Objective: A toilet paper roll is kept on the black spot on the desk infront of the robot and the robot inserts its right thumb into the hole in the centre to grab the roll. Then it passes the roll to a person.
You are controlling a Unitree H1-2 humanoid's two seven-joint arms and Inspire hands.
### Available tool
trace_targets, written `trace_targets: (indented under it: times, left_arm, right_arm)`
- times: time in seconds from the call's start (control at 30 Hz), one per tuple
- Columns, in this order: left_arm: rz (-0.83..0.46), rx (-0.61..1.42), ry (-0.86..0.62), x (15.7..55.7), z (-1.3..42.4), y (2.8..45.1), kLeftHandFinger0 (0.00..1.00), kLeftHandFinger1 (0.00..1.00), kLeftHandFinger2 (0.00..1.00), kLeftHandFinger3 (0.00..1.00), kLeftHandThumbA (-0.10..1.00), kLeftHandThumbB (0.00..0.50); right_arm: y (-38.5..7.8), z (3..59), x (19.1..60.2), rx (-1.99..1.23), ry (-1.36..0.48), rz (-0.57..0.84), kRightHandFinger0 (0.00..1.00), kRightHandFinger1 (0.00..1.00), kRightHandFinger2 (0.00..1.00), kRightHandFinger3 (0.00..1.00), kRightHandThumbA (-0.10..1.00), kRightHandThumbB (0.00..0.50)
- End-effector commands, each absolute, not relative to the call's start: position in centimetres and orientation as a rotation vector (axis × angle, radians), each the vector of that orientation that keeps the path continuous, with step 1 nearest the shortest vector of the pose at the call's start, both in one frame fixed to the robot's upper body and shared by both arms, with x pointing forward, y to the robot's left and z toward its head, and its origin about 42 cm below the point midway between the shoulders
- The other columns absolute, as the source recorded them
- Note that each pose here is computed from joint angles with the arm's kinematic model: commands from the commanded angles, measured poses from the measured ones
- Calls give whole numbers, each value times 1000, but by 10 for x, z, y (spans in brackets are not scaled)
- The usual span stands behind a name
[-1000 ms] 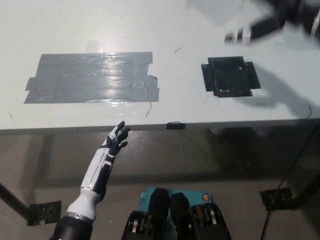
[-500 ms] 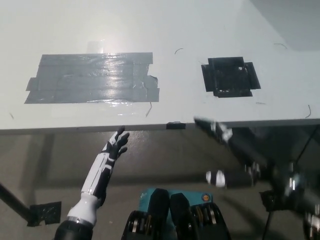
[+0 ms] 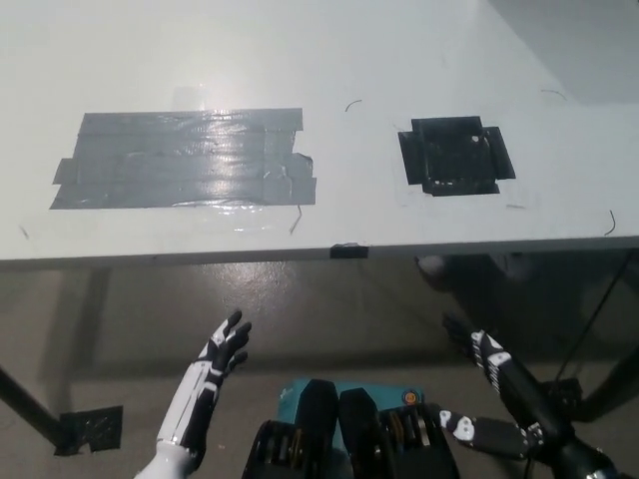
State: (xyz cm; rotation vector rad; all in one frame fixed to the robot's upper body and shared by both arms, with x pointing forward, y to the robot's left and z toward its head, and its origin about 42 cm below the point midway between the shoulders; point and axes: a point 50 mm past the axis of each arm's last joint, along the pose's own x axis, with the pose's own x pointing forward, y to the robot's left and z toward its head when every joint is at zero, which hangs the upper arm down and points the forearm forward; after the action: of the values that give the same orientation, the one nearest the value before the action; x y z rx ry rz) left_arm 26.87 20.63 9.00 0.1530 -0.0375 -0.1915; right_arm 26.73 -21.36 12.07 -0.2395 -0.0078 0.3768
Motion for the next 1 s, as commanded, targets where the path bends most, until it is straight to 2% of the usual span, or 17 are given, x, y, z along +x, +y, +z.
trace_targets:
  times: [0.0, 0.1, 0.33, 0.5, 0.6, 0.73, 0.97]
  left_arm:
    - [-218, 141, -152, 262, 111, 199, 1000, 1000, 1000, 1000, 1000, 209]
    - [-220, 149, -156, 259, 110, 199, 1000, 1000, 1000, 1000, 1000, 194]
    - [-216, 164, -156, 258, 109, 202, 1000, 1000, 1000, 1000, 1000, 213]
    - [-210, 168, -160, 260, 110, 203, 1000, 1000, 1000, 1000, 1000, 205]
    - [-209, 156, -154, 259, 110, 202, 1000, 1000, 1000, 1000, 1000, 223]
    - [-212, 162, -158, 259, 110, 203, 1000, 1000, 1000, 1000, 1000, 207]
    - [-207, 164, -170, 265, 113, 203, 1000, 1000, 1000, 1000, 1000, 219]
  right_arm:
    - [-224, 122, 261, -248, -189, 251, 1000, 1000, 1000, 1000, 723, 290]
    - [-224, 115, 259, -245, -166, 249, 1000, 1000, 1000, 1000, 726, 302]
    - [-222, 110, 261, -248, -162, 265, 1000, 1000, 1000, 1000, 722, 297]
    - [-220, 112, 266, -255, -162, 273, 1000, 1000, 1000, 1000, 701, 305]
    - [-220, 112, 266, -251, -159, 275, 1000, 1000, 1000, 1000, 695, 309]
    - [-221, 112, 266, -248, -157, 274, 1000, 1000, 1000, 1000, 694, 308]
    - [-220, 118, 272, -249, -167, 276, 1000, 1000, 1000, 1000, 682, 301]
